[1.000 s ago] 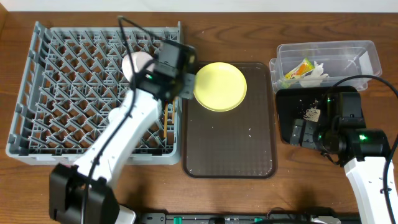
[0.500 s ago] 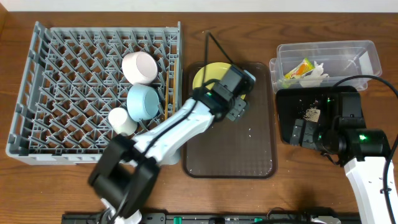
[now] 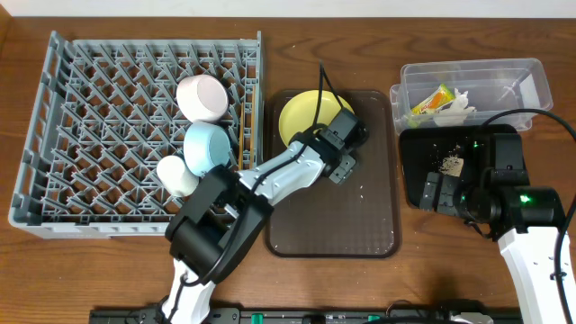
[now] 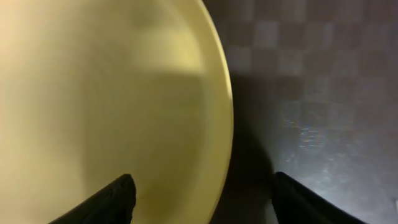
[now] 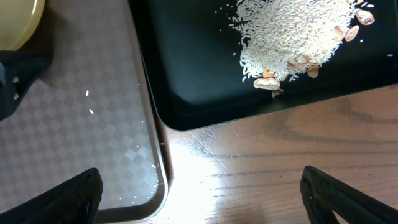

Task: Sort waste into correct bins and load items into the dishwasher rack
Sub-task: 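Reach the left gripper to the yellow plate and grip its rim, then lift the yellow plate and stand it upright in the rack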

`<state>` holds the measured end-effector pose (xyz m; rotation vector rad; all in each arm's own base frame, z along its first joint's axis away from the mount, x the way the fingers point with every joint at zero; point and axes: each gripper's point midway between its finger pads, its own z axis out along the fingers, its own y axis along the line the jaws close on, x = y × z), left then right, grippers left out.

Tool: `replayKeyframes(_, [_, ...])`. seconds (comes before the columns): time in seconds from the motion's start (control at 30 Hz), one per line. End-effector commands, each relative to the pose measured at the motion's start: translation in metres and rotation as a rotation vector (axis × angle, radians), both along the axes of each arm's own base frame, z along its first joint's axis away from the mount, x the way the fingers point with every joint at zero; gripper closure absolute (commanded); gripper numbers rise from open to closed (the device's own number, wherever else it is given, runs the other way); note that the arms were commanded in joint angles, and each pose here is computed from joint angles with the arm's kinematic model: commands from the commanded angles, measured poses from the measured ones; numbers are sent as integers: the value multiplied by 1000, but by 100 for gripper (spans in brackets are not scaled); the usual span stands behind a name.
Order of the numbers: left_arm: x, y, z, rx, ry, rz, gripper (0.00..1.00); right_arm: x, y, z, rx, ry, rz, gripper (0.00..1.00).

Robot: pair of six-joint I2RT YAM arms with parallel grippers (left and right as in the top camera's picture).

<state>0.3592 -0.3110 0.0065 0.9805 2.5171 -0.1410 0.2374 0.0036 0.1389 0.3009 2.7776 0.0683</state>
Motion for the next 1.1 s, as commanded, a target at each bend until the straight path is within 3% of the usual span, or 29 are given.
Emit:
replayKeyframes(0.0, [3, 2, -9, 27, 6, -9, 53, 0, -3, 1, 1, -3, -21, 1])
replayKeyframes(0.07, [-1, 3, -11, 35, 16, -13, 72, 0, -3, 1, 1, -1, -21, 1])
replayKeyframes(0.2, [-9, 1, -12, 50, 32, -28, 93, 0, -3, 1, 1, -1, -21, 1])
replayKeyframes(0.5, [-36, -22, 10, 39, 21, -106, 94, -1, -3, 1, 1, 0, -21, 1])
replayKeyframes(0.77, [-31, -28, 121, -127, -149, -104, 94, -1, -3, 1, 1, 0, -21, 1])
replayKeyframes(0.93, [-19, 4, 197, -270, -236, 37, 94, -1, -3, 1, 2, 0, -21, 1])
replayKeyframes(1.07, [-13, 34, 240, -436, -209, 107, 94, -1, -3, 1, 2, 0, -21, 1])
